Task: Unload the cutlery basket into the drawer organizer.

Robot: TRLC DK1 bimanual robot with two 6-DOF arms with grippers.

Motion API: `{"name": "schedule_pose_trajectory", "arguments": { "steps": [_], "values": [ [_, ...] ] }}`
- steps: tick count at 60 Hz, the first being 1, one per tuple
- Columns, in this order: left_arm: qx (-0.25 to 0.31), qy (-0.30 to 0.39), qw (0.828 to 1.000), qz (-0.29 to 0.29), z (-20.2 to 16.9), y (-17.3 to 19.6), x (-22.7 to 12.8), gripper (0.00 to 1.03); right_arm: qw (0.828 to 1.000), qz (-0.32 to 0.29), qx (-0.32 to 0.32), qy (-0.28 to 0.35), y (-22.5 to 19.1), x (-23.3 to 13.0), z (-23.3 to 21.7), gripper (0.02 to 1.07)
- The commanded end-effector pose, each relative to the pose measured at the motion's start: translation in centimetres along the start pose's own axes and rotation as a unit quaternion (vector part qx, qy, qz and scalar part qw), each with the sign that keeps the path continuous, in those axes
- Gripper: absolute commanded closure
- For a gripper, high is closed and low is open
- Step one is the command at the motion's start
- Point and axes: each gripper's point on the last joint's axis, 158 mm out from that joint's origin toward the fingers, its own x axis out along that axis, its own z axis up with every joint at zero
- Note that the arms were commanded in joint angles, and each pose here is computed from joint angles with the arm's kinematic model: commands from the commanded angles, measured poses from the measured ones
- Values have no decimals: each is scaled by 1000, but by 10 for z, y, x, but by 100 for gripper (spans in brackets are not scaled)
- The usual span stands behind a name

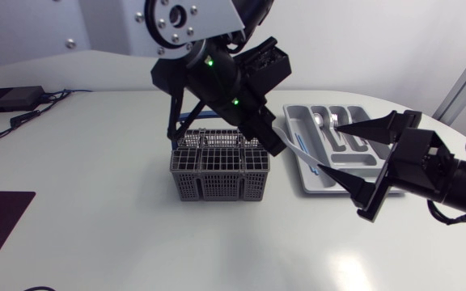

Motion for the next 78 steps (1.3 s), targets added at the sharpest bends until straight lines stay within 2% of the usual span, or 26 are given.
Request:
{"name": "schedule_pose_trajectory", "arguments": {
  "steps": [1, 12, 27, 43, 47, 59, 78],
  "values": [
    [-49, -1, 999, -11, 9, 1, 7, 100, 1000, 5, 23, 3, 16, 8, -4, 14],
    [-109, 13, 994, -19, 11, 5, 15, 100, 999, -34, -15, 16, 26, 29, -5, 15],
    [-167, 44, 985, -33, 9, 2, 15, 100, 993, -91, -66, 24, 16, 39, -7, 38],
    [-176, 47, 983, -36, 15, 2, 18, 100, 989, -111, -94, 30, 15, 49, -11, 63],
    [-178, 49, 982, -36, 13, 3, 20, 100, 988, -115, -96, 29, 14, 50, -10, 63],
    [-181, 55, 981, -37, 11, 4, 24, 100, 985, -130, -109, 32, 9, 52, -8, 76],
    [-184, 57, 980, -44, 13, 1, 27, 100, 985, -130, -110, 38, 9, 55, -13, 84]
  ]
}}
